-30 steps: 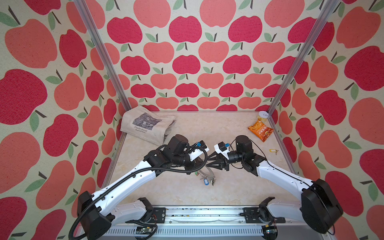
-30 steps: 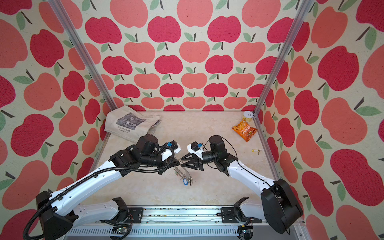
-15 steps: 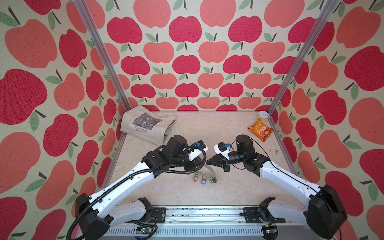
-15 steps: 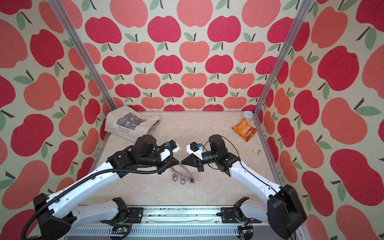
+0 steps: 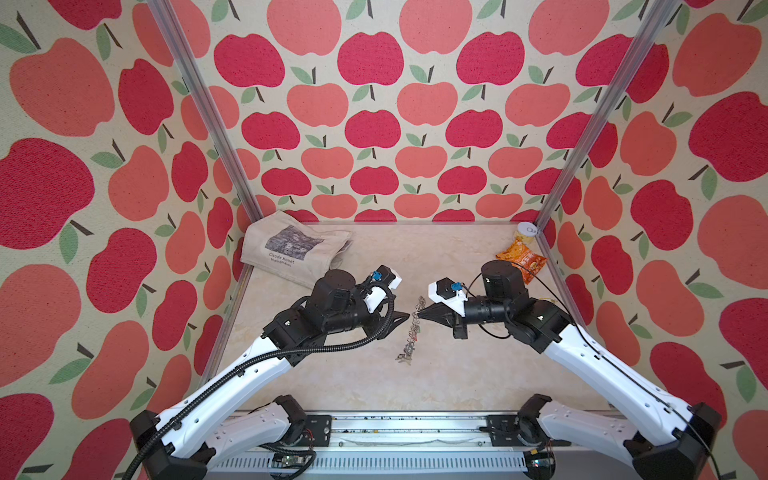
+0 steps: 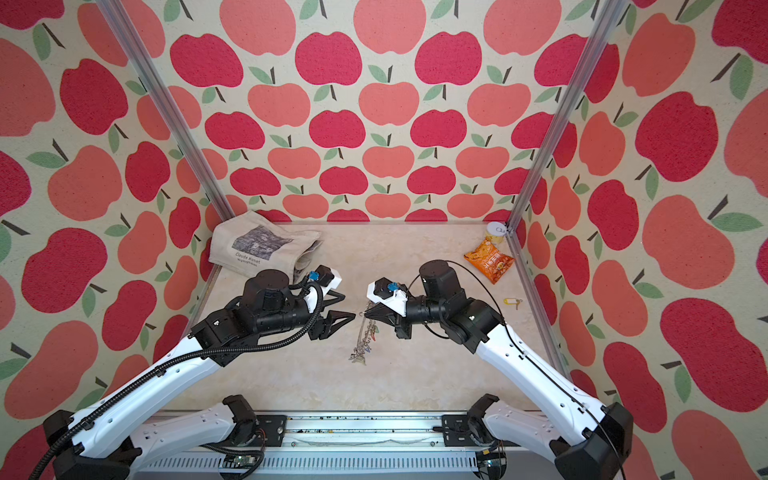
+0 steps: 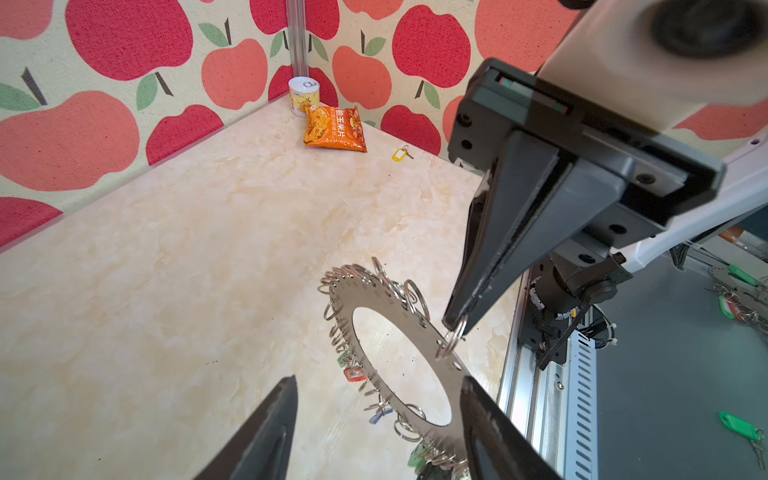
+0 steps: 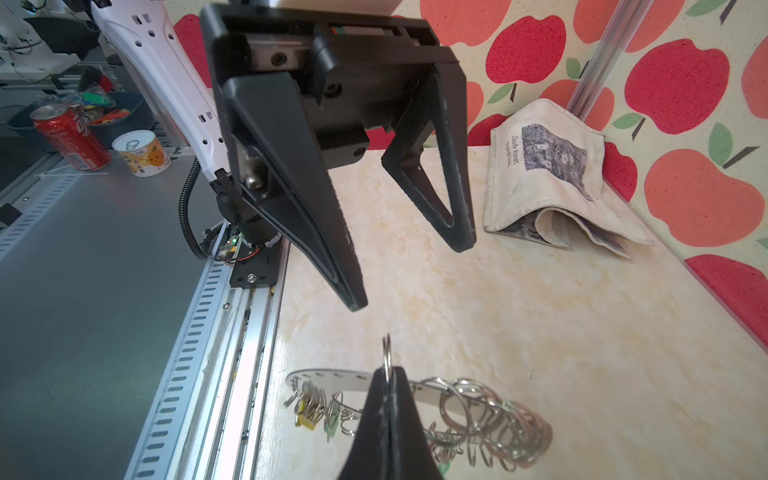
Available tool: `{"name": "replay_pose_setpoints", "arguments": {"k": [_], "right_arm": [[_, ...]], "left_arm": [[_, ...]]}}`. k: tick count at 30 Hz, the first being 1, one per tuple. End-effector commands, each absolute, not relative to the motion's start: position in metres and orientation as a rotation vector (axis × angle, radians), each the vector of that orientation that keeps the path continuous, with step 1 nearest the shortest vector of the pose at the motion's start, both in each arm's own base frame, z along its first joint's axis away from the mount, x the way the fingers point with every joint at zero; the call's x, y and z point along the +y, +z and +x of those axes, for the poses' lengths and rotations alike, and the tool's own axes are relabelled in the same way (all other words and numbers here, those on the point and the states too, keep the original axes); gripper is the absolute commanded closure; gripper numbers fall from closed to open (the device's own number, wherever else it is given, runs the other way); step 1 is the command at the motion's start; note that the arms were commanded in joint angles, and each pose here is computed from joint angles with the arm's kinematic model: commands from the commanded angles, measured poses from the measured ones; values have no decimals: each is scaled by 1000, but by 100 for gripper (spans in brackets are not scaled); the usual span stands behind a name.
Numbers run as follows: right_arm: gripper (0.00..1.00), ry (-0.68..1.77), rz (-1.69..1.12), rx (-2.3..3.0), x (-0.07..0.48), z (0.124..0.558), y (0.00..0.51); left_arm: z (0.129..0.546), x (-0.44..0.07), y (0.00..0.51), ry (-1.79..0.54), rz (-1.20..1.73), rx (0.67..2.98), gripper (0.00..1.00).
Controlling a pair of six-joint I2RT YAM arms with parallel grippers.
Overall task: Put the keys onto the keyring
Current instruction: 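Hold the plate with the right gripper while the left gripper releases and opens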
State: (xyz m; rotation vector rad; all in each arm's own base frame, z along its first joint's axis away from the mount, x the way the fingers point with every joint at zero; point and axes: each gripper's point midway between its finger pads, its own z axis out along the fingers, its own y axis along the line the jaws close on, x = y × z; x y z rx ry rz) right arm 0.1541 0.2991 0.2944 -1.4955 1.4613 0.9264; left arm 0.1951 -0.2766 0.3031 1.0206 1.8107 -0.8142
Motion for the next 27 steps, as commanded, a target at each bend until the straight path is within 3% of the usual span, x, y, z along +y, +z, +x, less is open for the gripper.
{"name": "replay_pose_setpoints", "arguments": {"k": [1, 27], "right_arm": [[100, 834, -1516, 1502, 293, 157, 296], [100, 915, -1359, 1345, 295, 155, 334]], "left_arm": [[196, -282, 323, -845, 998, 1741, 40], [179, -299, 353, -965, 1065, 1616, 57]]}}
